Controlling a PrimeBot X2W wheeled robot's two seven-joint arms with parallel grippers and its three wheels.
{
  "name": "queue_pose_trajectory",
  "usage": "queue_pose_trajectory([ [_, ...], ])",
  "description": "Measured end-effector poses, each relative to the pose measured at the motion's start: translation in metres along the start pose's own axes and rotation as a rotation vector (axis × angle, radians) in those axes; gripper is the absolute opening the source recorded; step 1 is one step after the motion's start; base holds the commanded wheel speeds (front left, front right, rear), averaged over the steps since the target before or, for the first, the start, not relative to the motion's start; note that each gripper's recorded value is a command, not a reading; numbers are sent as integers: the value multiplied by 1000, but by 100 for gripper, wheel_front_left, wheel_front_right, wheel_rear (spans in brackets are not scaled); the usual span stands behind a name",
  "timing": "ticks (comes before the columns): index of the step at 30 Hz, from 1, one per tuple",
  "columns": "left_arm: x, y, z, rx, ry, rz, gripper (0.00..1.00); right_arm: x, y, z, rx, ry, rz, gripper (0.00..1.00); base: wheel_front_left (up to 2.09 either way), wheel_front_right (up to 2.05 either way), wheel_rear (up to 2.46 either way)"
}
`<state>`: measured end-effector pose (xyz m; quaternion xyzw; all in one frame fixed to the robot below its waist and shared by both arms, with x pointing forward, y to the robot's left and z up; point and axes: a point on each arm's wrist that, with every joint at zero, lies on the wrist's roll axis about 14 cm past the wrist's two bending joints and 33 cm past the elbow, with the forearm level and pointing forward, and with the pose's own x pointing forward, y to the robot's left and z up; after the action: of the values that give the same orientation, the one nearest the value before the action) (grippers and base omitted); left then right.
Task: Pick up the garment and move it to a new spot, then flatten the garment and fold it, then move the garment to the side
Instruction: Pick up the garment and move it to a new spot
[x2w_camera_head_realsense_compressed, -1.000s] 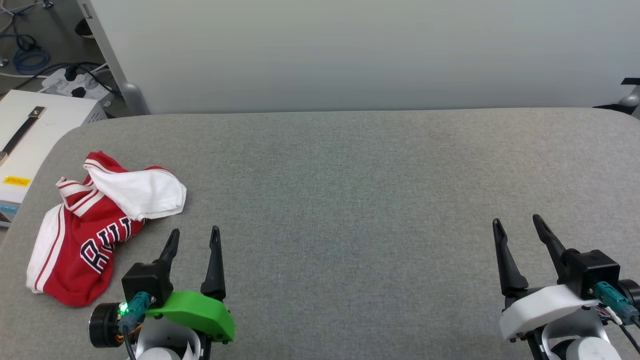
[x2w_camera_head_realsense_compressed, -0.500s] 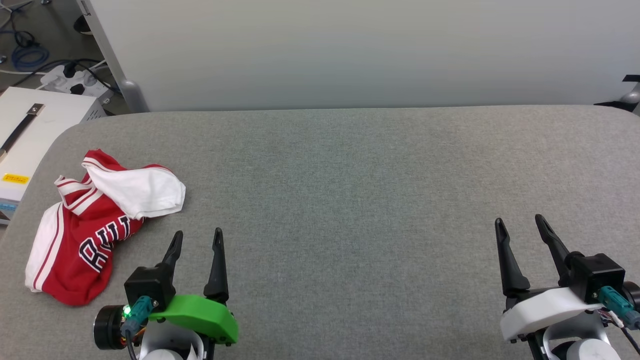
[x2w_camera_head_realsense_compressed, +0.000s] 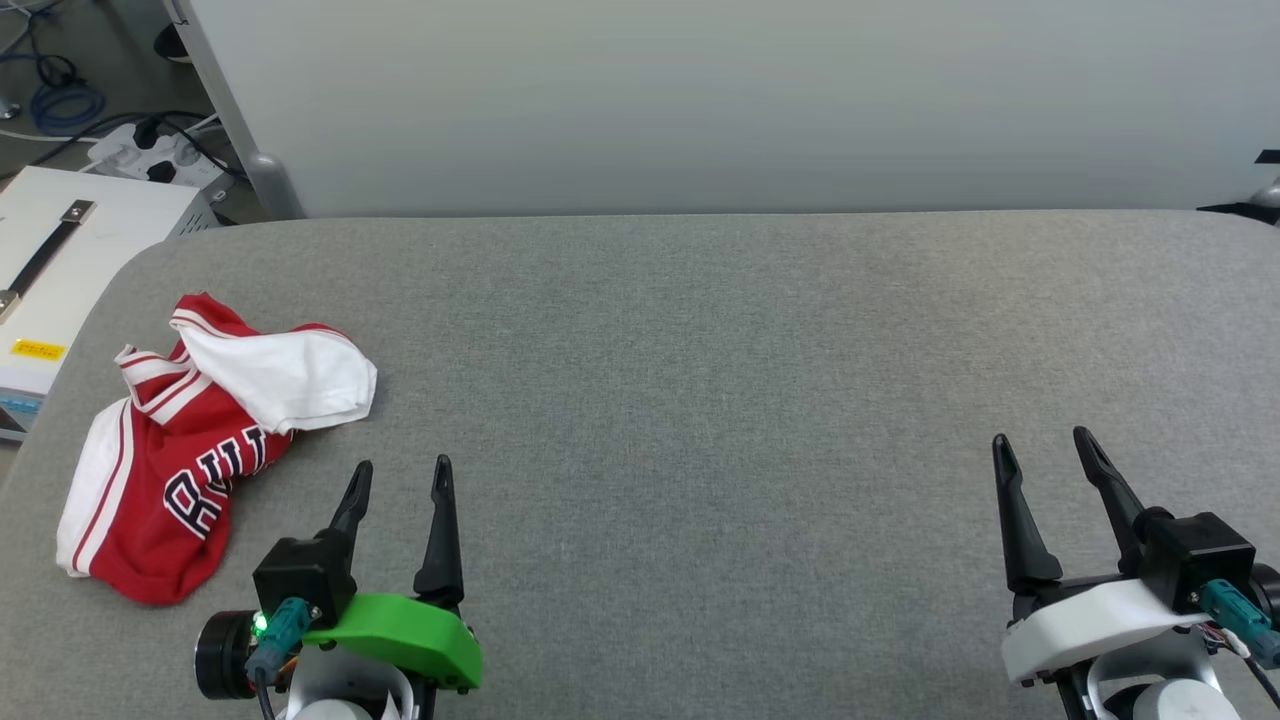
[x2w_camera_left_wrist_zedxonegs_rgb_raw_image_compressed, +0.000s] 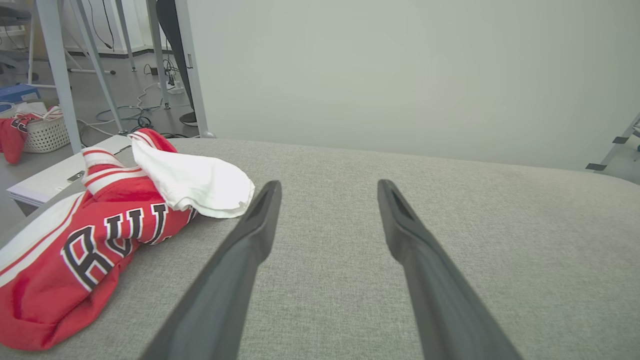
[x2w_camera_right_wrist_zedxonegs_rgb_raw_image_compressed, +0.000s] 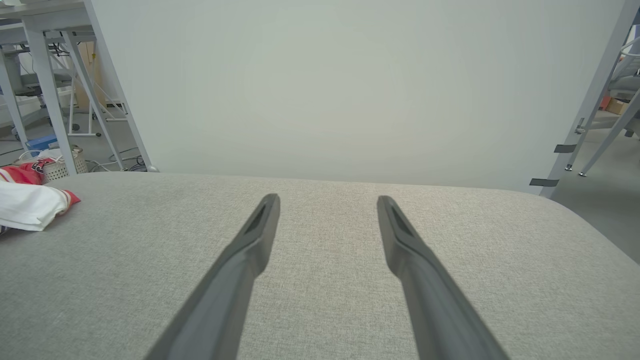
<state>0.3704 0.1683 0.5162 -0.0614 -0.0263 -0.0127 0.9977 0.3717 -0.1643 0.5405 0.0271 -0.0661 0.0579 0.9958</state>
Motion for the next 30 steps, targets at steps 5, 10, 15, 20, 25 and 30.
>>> queue_pose_trajectory([
  [5,-2,4,-1,-8,-2,13,100,2,3,-1,2,-4,10,100,0,0,0],
  [10,-5,9,-1,-24,-6,32,100,6,10,-3,7,-5,32,100,0,0,0],
  [15,-10,18,-1,-33,-16,60,100,10,24,-6,16,-3,75,100,0,0,0],
  [20,-18,31,1,-52,-25,104,100,16,40,-9,27,-3,122,100,0,0,0],
  [25,-29,47,3,-49,-38,156,100,22,64,-11,40,-7,191,100,0,0,0],
  [30,-42,62,7,-52,-56,209,100,28,85,-11,62,-15,252,100,0,0,0],
])
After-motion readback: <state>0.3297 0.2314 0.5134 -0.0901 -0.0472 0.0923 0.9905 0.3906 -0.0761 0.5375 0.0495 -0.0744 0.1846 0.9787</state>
